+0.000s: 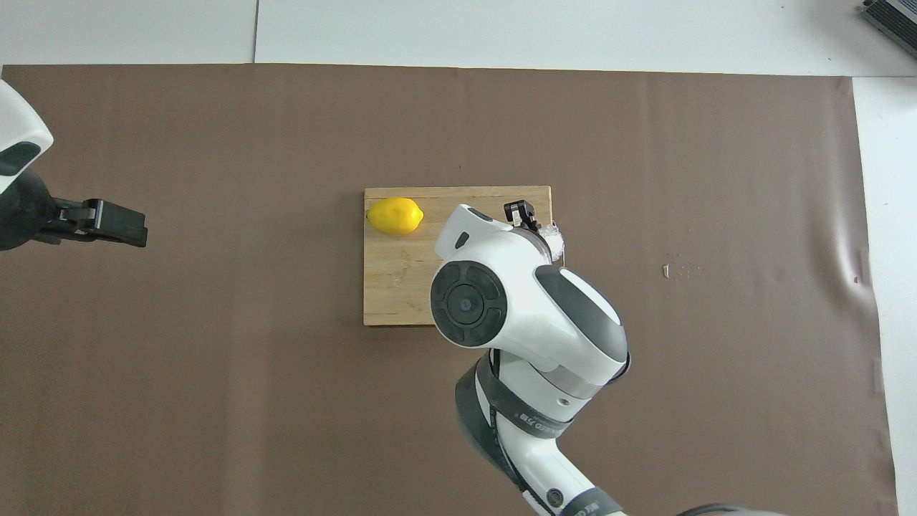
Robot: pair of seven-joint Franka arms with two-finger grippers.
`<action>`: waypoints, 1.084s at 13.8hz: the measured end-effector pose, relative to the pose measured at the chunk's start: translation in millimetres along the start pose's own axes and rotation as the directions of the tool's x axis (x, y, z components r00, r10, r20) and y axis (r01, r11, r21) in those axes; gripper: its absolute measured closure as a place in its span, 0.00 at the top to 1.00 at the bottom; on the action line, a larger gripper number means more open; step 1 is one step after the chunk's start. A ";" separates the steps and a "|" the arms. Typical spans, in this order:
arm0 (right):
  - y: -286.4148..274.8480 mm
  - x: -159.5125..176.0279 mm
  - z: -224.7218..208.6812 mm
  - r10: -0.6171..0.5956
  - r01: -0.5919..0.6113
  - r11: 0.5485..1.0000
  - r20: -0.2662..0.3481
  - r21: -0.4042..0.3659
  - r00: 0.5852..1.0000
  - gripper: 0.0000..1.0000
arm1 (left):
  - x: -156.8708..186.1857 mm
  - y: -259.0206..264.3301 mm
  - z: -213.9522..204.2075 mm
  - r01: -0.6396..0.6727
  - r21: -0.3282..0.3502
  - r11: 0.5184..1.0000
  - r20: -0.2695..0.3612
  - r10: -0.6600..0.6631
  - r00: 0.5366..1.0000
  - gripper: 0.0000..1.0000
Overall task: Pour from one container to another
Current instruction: 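Tilt the white cup with the right gripper to pour into the metal cup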
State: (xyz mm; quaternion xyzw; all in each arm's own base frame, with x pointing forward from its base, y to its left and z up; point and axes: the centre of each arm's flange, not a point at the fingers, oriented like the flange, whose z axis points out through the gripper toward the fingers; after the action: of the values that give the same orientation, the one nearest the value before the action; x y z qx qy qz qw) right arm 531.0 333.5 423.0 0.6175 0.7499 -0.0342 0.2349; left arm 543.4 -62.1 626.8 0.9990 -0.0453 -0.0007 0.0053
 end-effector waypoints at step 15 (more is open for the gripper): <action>-11.0 14.5 3.5 -0.100 0.105 0.993 0.095 -0.054 0.991 0.51 | 0.2 -12.9 -0.1 0.023 -0.001 1.000 -0.002 -0.023 1.000 1.00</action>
State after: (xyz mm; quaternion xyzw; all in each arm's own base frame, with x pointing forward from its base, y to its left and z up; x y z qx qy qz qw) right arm 519.9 342.9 411.6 0.5687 0.7697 -0.0523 0.2852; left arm 544.8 -49.3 626.8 0.9994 -0.0336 0.0000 0.0056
